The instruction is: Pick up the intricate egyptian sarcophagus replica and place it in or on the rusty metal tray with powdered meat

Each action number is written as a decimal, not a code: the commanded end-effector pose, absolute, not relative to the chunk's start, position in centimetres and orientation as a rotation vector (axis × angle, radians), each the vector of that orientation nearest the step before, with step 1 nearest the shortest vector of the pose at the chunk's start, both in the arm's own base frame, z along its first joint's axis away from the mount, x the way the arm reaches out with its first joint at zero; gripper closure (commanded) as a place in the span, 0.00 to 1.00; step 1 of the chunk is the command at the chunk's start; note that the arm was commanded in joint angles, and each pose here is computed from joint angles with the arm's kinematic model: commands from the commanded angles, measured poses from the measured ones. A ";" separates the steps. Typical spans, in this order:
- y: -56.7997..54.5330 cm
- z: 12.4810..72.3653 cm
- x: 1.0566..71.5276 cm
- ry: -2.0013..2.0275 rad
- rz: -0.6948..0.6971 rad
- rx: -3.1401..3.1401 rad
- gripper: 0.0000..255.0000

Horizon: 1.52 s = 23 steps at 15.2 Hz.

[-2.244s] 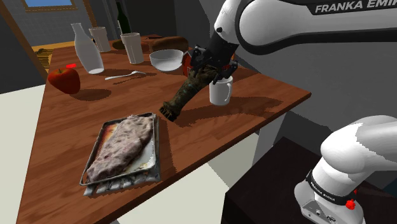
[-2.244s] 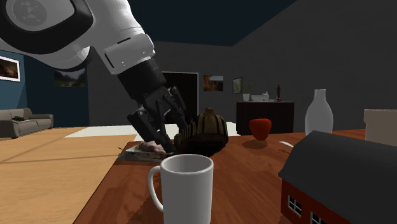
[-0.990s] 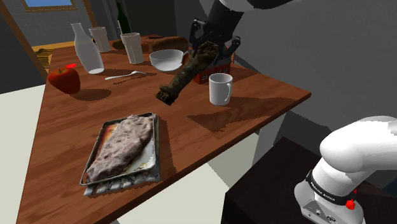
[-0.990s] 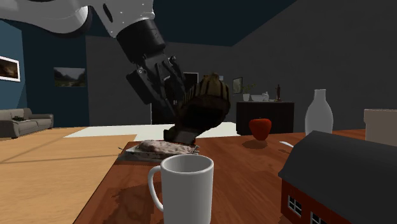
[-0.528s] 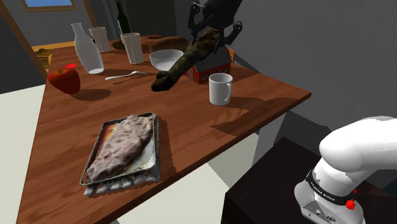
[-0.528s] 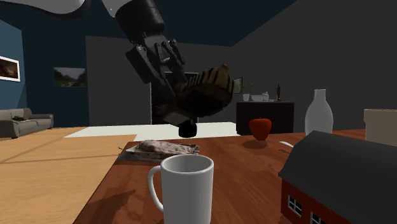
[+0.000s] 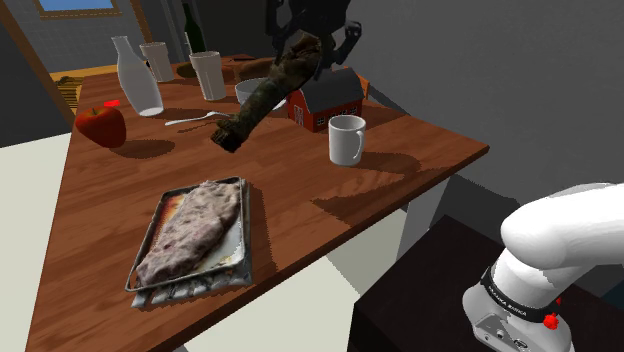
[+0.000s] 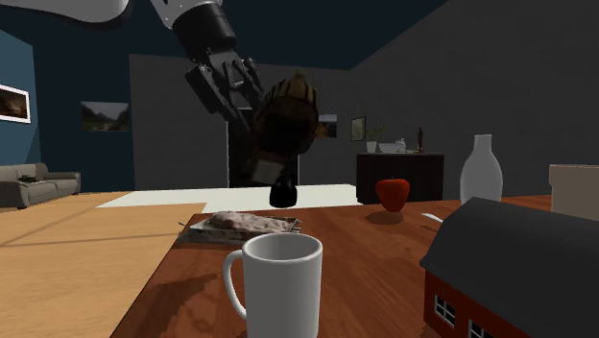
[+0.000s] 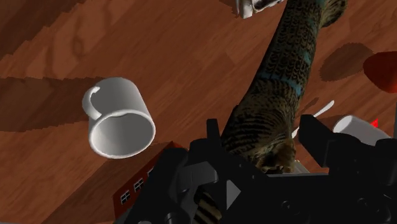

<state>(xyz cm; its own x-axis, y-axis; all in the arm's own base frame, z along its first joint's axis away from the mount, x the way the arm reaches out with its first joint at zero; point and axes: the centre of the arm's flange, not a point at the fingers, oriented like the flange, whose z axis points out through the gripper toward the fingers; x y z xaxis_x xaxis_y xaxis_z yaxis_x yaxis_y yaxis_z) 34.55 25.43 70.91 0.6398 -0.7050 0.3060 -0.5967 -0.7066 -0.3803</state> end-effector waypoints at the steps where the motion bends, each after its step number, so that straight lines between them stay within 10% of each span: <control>1: 28.1 71.3 34.3 1.059 -0.643 -2.615 1.00; 23: 45.9 69.3 31.9 1.059 -0.643 -2.615 1.00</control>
<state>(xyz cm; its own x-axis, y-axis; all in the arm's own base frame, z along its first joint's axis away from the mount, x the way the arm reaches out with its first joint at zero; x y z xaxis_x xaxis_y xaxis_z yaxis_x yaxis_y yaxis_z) 31.90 45.89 69.85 0.6395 -0.7057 0.3051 -0.5976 -0.7059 -0.3803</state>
